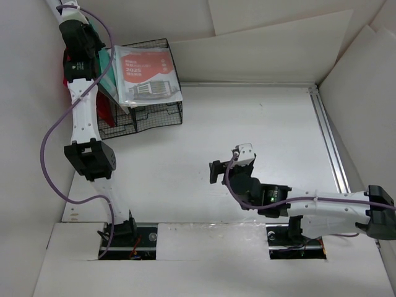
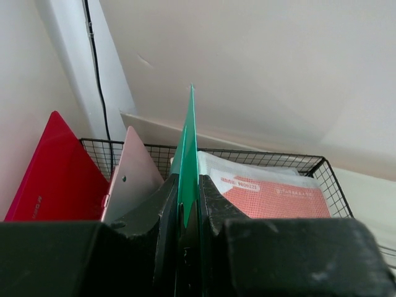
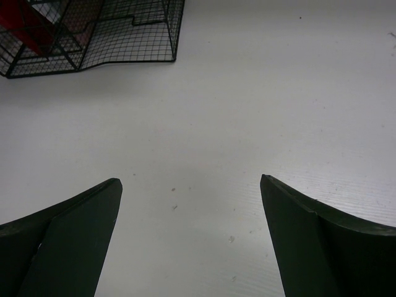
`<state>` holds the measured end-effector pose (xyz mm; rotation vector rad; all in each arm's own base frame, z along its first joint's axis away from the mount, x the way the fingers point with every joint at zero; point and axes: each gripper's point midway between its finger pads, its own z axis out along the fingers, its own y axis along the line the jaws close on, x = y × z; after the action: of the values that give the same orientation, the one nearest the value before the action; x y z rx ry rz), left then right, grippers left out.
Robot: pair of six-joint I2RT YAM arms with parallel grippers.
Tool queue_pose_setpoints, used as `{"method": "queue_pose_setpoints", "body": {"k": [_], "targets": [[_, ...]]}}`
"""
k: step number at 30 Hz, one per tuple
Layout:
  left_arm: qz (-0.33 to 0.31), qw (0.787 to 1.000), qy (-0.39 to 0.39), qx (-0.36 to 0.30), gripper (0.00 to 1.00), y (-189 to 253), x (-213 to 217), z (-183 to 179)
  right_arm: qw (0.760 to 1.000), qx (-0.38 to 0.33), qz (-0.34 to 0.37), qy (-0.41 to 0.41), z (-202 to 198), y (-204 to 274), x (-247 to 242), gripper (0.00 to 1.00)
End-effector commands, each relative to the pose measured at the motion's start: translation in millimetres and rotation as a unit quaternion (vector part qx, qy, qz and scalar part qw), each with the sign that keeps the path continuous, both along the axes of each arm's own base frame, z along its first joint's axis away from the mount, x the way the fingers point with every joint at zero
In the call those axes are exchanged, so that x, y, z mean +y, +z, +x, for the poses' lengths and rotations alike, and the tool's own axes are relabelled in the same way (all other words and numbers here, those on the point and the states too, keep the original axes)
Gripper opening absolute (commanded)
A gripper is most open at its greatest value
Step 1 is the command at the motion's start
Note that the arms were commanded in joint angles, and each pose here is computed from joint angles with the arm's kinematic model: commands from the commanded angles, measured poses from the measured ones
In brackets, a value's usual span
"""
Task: Organize the desk
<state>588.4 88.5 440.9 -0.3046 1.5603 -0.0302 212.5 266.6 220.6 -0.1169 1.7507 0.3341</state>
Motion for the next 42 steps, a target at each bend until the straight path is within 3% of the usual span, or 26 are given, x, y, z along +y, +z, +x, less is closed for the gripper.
{"method": "queue_pose_setpoints", "body": {"k": [1, 12, 16, 26, 30, 31, 32, 34, 35, 36, 42], "targets": [[-0.002, 0.993, -0.016, -0.113, 0.0, 60, 0, 4, 1.0, -0.008, 0.026, -0.002, 5, 11, 4, 1.0], [-0.006, 0.99, -0.032, -0.136, 0.0, 78, -8, -3, 1.0, -0.001, 0.014, 0.003, 7, 2, 8, 1.0], [-0.009, 0.995, -0.035, -0.089, 0.0, 39, -6, 10, 1.0, -0.004, 0.022, 0.003, 6, 8, 6, 1.0], [-0.025, 0.995, -0.017, 0.093, 0.0, -121, 11, 44, 1.0, -0.002, 0.021, 0.008, 7, 6, 12, 1.0], [-0.049, 0.992, -0.009, 0.12, 0.01, -142, 12, 52, 1.0, -0.002, 0.021, 0.008, 7, 6, 12, 1.0], [-0.049, 0.991, -0.009, 0.121, 0.09, -142, 13, 53, 1.0, -0.002, 0.021, 0.008, 7, 6, 12, 1.0], [-0.049, 0.991, -0.002, 0.125, 0.3, -148, 15, 55, 1.0, -0.002, 0.021, 0.008, 7, 6, 12, 1.0], [-0.061, 0.991, 0.009, 0.122, 0.6, -142, 17, 49, 1.0, -0.002, 0.021, 0.008, 7, 6, 12, 1.0], [-0.058, 0.993, 0.008, 0.103, 0.88, -130, 16, 49, 1.0, -0.002, 0.021, 0.008, 7, 6, 12, 1.0], [-0.06, 0.994, 0.013, 0.091, 1.0, -120, 17, 46, 1.0, -0.002, 0.021, 0.008, 7, 6, 12, 1.0], [-0.086, 0.995, 0.042, -0.037, 1.0, -3, 18, 1, 1.0, -0.004, 0.029, 0.008, 6, 11, 10, 1.0]]}}
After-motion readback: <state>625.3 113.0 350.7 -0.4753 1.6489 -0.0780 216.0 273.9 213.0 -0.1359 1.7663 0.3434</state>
